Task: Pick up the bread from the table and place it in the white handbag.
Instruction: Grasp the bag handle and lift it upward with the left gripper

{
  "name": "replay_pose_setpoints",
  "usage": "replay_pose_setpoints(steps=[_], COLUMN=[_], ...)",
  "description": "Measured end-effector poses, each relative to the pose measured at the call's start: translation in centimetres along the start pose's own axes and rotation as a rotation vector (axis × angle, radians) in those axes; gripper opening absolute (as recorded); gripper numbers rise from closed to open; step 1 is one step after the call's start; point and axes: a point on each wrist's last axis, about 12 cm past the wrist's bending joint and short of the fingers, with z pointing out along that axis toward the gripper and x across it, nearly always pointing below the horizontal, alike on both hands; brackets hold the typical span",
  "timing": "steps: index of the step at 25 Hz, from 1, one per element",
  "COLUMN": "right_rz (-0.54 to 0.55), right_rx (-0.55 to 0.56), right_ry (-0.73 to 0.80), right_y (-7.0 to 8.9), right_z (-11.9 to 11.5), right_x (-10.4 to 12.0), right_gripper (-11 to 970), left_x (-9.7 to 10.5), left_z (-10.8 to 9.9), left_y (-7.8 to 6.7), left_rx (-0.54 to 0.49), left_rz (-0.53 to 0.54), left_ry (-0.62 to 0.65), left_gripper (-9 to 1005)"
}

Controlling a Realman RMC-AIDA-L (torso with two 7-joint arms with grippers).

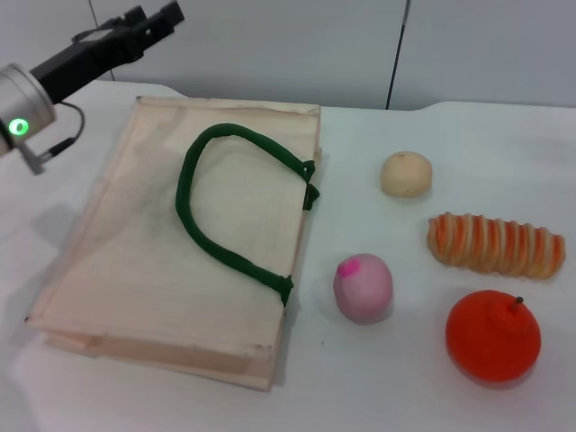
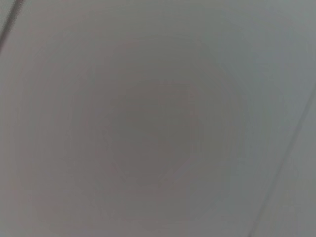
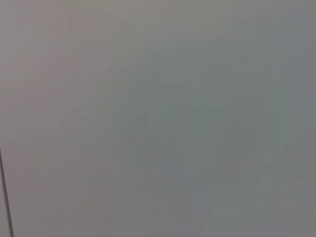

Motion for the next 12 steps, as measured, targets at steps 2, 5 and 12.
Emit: replay_pose_setpoints(steps=[2, 5, 12], right_rz=[0.001, 0.0, 0.003], right_rx=[0.0, 0.006, 0.023], right_ry=[0.001, 0.007, 0.014], right_y=[0.0, -0.1, -0.6], right_z=[0.0, -0.1, -0.6], right_x=[0.0, 0.1, 0.3], right_gripper=[885, 885, 885], left_x=[-1.8, -2.9, -5.2], left_z=[-1.0, -1.9, -3.3], left_y=[1.1, 1.8, 2.3], left_rx=[0.026, 0.006, -0.044], left_rz=[-0.009, -0.062, -0.199], left_ry=[0.123, 0.168, 0.377], left_gripper=[788, 788, 789])
